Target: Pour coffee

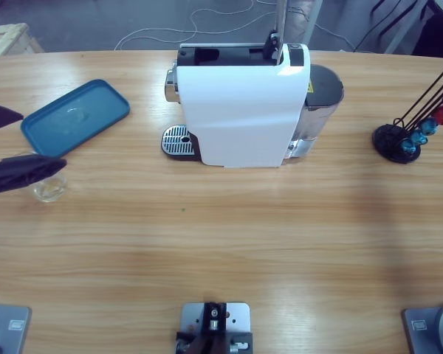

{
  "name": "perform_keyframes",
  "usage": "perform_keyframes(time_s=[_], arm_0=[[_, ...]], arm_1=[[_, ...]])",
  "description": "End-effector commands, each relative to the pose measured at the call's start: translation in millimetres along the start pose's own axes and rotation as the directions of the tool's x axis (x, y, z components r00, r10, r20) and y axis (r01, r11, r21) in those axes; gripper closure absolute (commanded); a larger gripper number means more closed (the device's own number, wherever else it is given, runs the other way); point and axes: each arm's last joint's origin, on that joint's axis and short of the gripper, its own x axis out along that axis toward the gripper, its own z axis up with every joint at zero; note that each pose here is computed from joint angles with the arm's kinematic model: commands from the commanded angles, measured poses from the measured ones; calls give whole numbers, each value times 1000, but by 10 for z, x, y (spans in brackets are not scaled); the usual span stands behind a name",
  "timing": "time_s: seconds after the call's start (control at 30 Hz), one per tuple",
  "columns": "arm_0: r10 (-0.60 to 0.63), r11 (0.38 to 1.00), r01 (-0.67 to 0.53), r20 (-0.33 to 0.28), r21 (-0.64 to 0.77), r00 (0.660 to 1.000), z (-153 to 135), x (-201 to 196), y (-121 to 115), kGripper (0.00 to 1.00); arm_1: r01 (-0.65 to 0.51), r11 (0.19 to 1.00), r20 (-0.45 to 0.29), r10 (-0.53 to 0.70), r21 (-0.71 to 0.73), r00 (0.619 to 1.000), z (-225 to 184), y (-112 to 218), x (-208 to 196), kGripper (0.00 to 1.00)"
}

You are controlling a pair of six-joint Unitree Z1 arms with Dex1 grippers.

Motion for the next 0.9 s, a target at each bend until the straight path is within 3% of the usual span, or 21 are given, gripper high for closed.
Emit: perform_keyframes(time_s=[0.03,0.1,0.2,0.33,0.47,0.67,0.8,0.9], arm_0=[[5,1000,-5,-33,-6,999,-104,82,-21,0],[5,1000,-5,-30,-8,1000,-104,73,-19,0],[3,1000,-3,-25,-9,1000,-115,56,-15,0],[-11,1000,11,-11,-14,1000,-126,10,-9,0],[-16,1000,16,-1,-25,1000,-140,-31,1,4],[-16,999,16,6,-42,1000,-181,-60,11,4],[-15,999,15,-2,-41,1000,-198,-42,8,4],[-16,999,16,-16,-42,1000,-233,-18,5,4]], arm_1=[[-137,989,101,142,-53,985,84,74,-538,1000],[-327,908,54,352,-264,934,43,342,-709,1000],[-520,690,-96,553,-503,828,-108,777,-910,1000],[-628,412,-265,654,-660,708,-212,1357,-1108,1000],[-643,267,-329,684,-718,651,-84,2016,-1054,1000],[-649,149,-395,686,-746,611,50,2996,-725,1000],[-613,118,-395,666,-781,632,59,3301,-551,1000],[-579,134,-374,643,-805,669,74,3383,-437,1000]])
